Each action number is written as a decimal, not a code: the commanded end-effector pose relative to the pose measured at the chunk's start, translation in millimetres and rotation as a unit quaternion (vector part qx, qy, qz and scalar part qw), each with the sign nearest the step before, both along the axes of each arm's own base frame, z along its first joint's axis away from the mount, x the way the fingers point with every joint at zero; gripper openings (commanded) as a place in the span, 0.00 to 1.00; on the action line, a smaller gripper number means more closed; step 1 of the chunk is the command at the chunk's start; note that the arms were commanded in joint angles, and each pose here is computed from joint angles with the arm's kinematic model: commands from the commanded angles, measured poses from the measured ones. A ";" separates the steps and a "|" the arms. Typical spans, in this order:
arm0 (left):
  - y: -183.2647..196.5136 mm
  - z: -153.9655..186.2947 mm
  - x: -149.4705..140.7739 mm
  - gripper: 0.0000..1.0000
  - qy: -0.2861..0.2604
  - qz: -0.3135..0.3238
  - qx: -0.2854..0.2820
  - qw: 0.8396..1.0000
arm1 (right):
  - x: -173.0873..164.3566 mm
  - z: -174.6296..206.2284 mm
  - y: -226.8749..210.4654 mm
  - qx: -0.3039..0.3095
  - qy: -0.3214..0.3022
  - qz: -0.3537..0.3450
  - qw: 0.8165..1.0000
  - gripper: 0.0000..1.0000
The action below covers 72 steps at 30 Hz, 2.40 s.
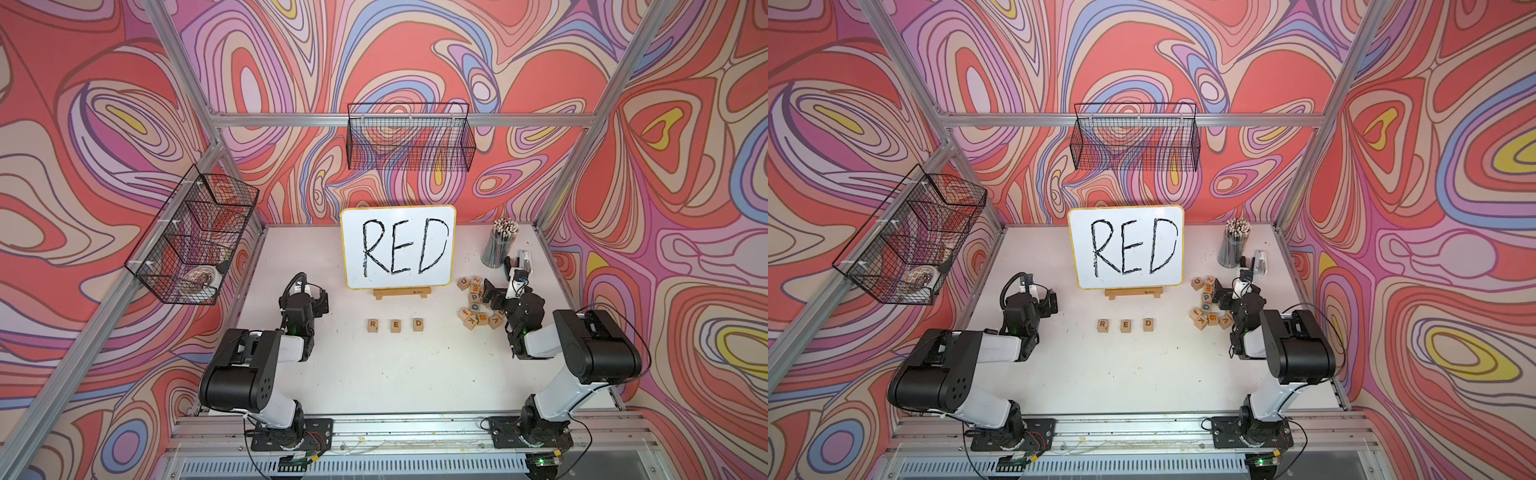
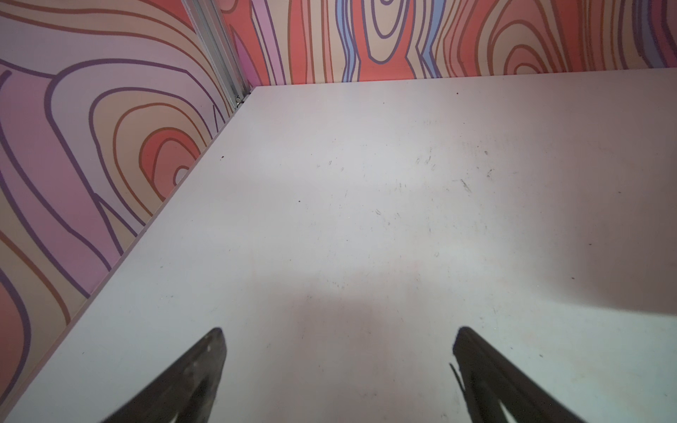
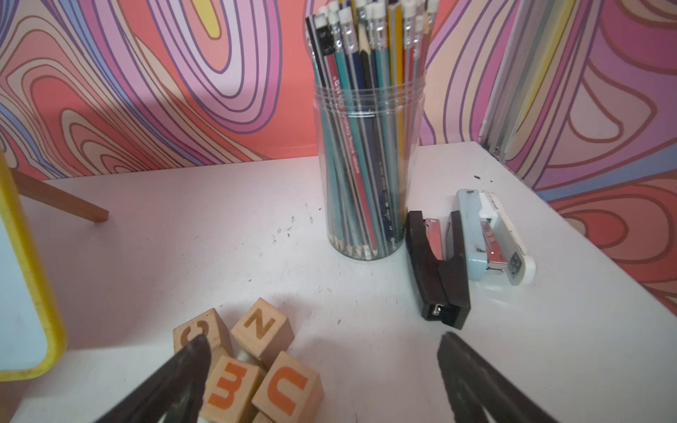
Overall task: Assemble the uppercase word "red" with letter blocks
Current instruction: Reset both arms
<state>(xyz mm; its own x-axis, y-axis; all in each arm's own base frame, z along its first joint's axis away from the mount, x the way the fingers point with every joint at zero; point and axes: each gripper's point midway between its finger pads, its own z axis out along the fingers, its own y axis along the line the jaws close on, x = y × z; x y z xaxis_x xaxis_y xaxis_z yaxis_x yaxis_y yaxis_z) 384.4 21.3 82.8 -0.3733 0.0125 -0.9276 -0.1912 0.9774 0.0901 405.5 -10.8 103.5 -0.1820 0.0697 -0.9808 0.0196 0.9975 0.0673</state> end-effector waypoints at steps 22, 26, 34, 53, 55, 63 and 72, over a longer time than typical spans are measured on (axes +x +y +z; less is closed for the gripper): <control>3.9 9.9 5.1 1.00 -0.022 0.011 -0.004 1.000 | -7.1 14.1 -8.3 0.001 -0.020 -0.022 1.000 0.98; 4.3 10.3 5.0 1.00 -0.022 0.012 -0.004 1.000 | 6.9 -2.3 -4.8 -0.002 0.019 -0.009 1.000 0.98; 3.8 10.3 5.4 1.00 -0.023 0.012 -0.005 1.000 | 15.7 -4.5 10.5 -0.009 0.029 0.039 0.999 0.98; 4.2 10.0 5.1 1.00 -0.022 0.012 -0.005 1.000 | 9.6 -0.6 18.7 -0.017 0.011 0.063 0.998 0.98; 3.8 10.2 5.2 1.00 -0.023 0.011 -0.005 1.000 | 11.5 -3.9 19.3 -0.010 0.025 0.065 0.998 0.98; 4.1 9.8 5.0 1.00 -0.022 0.012 -0.005 1.000 | 10.7 -2.4 17.2 -0.018 0.018 0.059 0.998 0.98; 3.8 9.6 5.6 1.00 -0.021 0.011 -0.004 1.000 | 19.4 -6.4 -6.9 -0.002 0.041 -0.020 0.999 0.98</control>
